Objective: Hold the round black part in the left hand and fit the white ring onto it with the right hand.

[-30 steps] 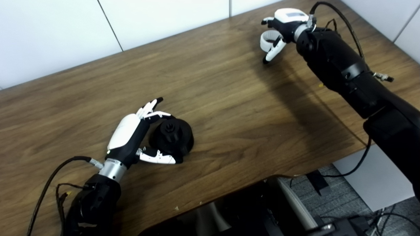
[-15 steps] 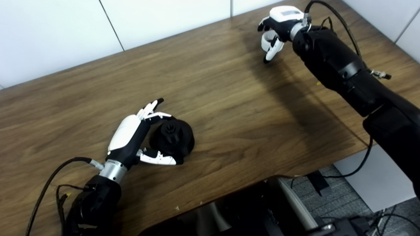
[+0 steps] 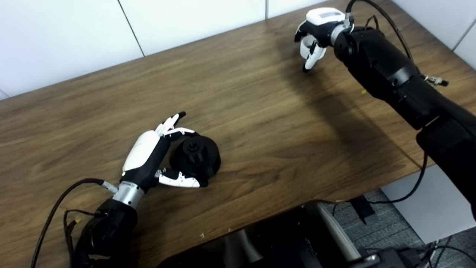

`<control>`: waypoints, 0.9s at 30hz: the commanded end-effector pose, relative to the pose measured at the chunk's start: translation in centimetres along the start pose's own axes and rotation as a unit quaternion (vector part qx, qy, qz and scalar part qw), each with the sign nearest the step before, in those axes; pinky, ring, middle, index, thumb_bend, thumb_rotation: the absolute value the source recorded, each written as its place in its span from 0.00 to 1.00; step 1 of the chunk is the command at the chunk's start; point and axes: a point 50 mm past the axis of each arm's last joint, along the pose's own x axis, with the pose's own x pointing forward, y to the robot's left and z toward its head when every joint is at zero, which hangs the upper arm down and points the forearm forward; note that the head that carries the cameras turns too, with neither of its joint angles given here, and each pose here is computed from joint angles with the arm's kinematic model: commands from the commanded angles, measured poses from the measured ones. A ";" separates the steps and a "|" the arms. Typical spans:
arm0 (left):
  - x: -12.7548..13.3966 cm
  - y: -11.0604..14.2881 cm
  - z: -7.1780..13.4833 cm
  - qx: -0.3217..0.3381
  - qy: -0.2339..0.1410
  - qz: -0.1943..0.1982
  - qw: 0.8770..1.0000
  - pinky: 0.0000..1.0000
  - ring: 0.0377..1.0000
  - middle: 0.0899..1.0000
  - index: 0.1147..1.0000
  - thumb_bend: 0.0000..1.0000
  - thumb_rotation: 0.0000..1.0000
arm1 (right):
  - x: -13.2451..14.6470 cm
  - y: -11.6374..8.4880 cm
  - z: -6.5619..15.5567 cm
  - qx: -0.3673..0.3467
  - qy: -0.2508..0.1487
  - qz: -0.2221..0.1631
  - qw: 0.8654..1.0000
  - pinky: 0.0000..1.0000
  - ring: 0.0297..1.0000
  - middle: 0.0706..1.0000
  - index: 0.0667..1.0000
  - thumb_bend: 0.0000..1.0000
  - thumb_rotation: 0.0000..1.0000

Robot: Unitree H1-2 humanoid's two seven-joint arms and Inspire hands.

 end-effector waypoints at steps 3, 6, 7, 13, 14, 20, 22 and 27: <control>0.2 1.2 0.5 0.011 -0.010 0.013 1.000 1.00 1.00 1.00 0.59 1.00 0.31 | -0.3 -1.9 -2.1 -0.021 0.040 -0.012 0.999 1.00 0.91 0.90 0.76 0.76 0.12; 0.1 1.3 0.5 0.013 -0.011 0.012 1.000 1.00 1.00 1.00 0.59 1.00 0.31 | -0.4 -2.0 -2.5 -0.013 0.050 -0.006 0.999 1.00 0.92 0.92 0.78 0.78 0.11; 0.1 1.3 0.5 0.013 -0.011 0.012 1.000 1.00 1.00 1.00 0.59 1.00 0.31 | -0.4 -2.0 -2.6 -0.013 0.051 -0.004 0.999 1.00 0.92 0.92 0.79 0.78 0.11; 0.1 1.3 0.4 0.013 -0.011 0.012 1.000 1.00 1.00 1.00 0.59 1.00 0.30 | -0.4 -2.3 -3.2 -0.018 0.066 0.004 0.998 1.00 0.93 0.93 0.82 0.78 0.16; 0.1 1.3 0.4 0.014 -0.012 0.012 1.000 1.00 1.00 1.00 0.59 1.00 0.30 | -0.4 -2.3 -3.3 -0.021 0.069 0.006 0.997 1.00 0.93 0.93 0.83 0.78 0.16; 0.2 1.4 0.3 0.013 -0.014 0.013 1.000 1.00 1.00 1.00 0.59 1.00 0.31 | -0.3 -2.3 -3.8 -0.028 0.080 0.010 0.996 0.99 0.92 0.93 0.84 0.79 0.18; 0.2 1.4 0.3 0.013 -0.013 0.012 1.000 1.00 1.00 1.00 0.59 1.00 0.31 | -0.4 -2.3 -4.0 -0.030 0.081 0.011 0.996 0.97 0.91 0.92 0.84 0.80 0.18; 0.2 1.5 0.4 0.012 -0.012 0.011 1.000 1.00 1.00 1.00 0.59 1.00 0.31 | -0.4 -2.3 -4.3 -0.034 0.084 0.014 0.996 0.94 0.89 0.91 0.83 0.80 0.17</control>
